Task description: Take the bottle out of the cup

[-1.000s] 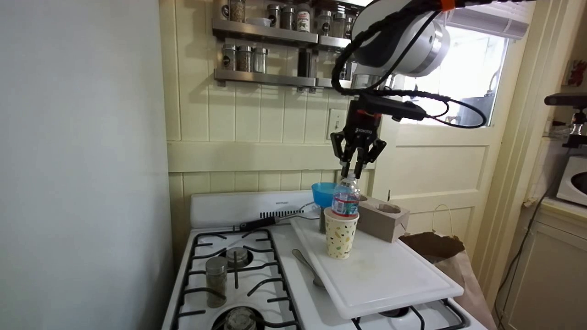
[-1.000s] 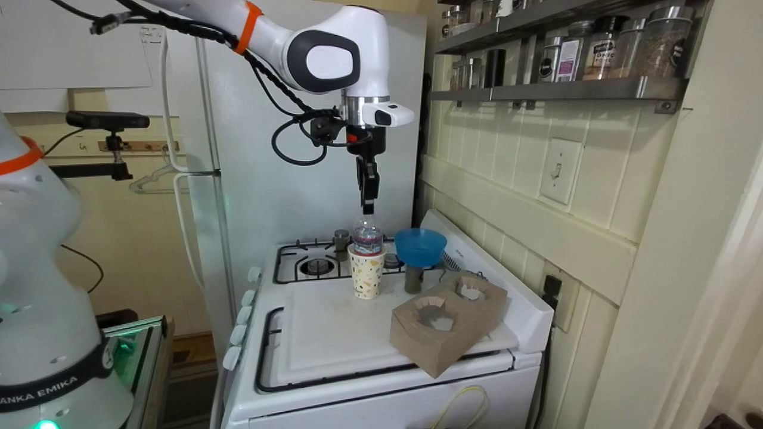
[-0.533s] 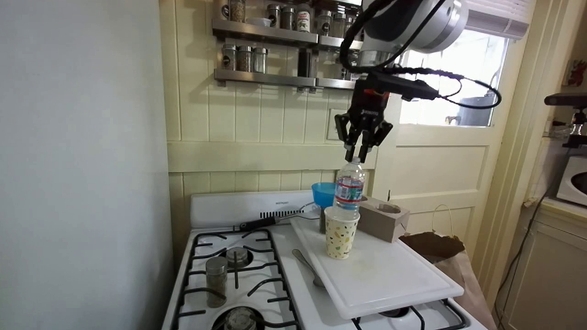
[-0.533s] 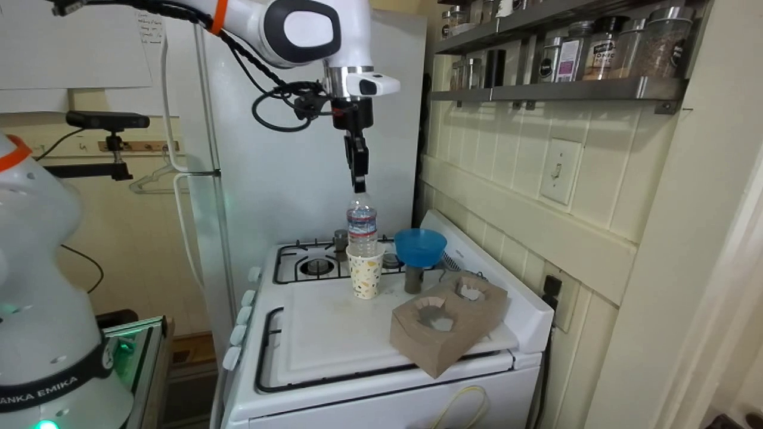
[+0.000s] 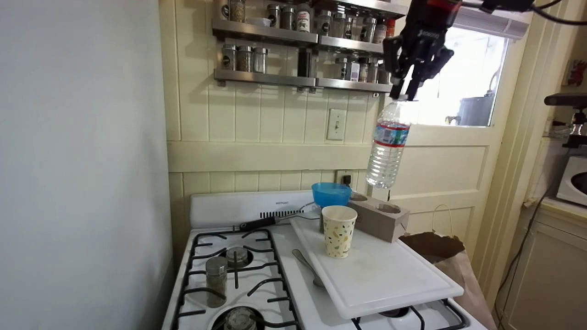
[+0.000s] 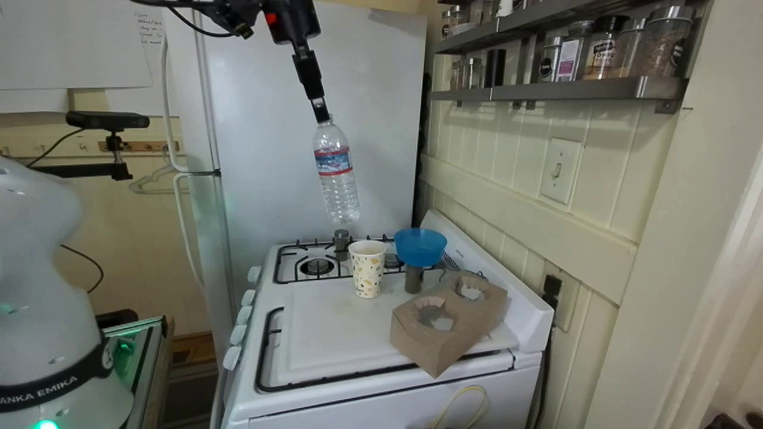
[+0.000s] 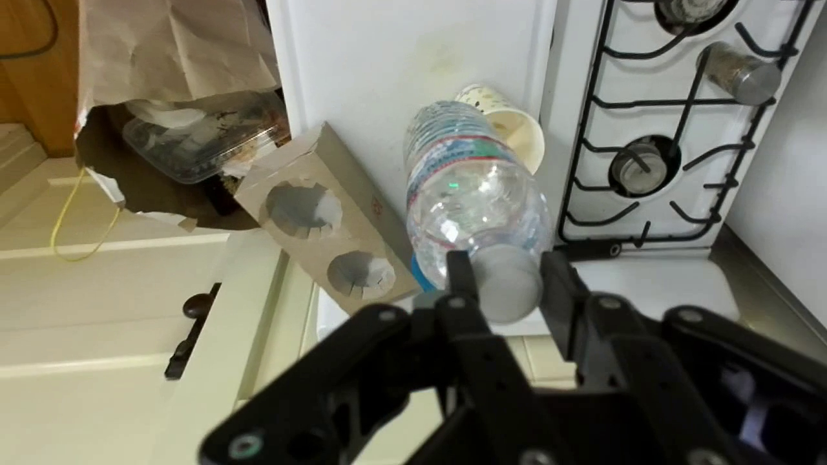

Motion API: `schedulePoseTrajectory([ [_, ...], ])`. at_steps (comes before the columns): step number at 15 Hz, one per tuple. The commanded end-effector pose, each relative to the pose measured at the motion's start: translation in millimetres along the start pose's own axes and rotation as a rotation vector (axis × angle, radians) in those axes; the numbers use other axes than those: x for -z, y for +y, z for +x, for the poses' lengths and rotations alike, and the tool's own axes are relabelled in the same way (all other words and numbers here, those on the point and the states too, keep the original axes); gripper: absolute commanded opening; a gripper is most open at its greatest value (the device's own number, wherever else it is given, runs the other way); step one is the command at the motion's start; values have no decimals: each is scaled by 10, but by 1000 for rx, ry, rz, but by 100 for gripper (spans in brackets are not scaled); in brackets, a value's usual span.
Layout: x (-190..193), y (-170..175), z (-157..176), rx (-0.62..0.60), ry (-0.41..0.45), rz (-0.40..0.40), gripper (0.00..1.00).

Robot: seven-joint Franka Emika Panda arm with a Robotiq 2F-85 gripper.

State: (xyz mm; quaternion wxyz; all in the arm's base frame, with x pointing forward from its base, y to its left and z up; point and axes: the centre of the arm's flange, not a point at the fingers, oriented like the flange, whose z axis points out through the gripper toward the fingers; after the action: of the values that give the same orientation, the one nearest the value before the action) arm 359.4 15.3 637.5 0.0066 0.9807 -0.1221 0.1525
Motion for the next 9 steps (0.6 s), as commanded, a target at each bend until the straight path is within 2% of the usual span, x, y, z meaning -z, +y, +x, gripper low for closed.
schedulePoseTrajectory([
  [1,275,184,-384,-78,30,-32,8],
  [5,143,500,-621,-250,40,2,8],
  [9,-387,867,-724,-309,59,84,8],
])
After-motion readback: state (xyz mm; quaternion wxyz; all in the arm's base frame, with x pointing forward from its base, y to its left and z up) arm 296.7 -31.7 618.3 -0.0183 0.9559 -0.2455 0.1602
